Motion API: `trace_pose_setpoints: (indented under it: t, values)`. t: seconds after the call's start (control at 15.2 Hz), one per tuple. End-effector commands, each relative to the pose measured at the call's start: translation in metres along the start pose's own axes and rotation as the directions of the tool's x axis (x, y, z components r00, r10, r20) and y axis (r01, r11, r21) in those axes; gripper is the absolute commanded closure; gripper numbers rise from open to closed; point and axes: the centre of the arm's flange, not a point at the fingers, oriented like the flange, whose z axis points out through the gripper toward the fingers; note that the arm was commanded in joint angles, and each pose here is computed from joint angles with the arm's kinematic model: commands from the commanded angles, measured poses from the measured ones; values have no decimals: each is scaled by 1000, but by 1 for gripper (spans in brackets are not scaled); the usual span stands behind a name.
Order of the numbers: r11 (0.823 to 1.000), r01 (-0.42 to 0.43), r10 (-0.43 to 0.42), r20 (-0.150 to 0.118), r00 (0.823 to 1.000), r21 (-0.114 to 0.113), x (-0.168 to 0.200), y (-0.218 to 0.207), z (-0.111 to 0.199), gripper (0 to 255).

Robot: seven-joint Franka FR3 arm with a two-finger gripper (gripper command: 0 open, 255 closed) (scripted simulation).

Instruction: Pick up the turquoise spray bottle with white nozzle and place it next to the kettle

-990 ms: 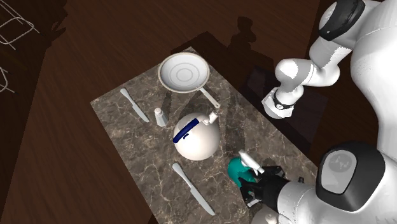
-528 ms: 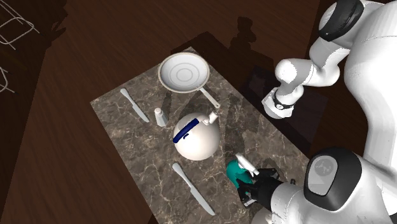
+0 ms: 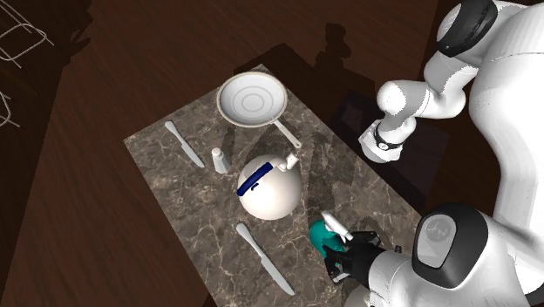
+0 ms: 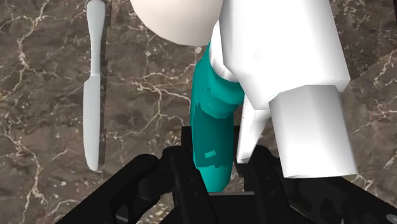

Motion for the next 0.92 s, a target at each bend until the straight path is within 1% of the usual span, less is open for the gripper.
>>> trace_pose_setpoints:
  t: [0.0,0.33,0.59,0.86]
  values:
    - [1000,0,0,0,1000,0,0,0,0,0]
    - [1000,0,0,0,1000,0,0,0,0,0]
    - [1000,0,0,0,1000,0,0,0,-50,0]
    - [1000,0,0,0,1000,0,0,0,-50,0]
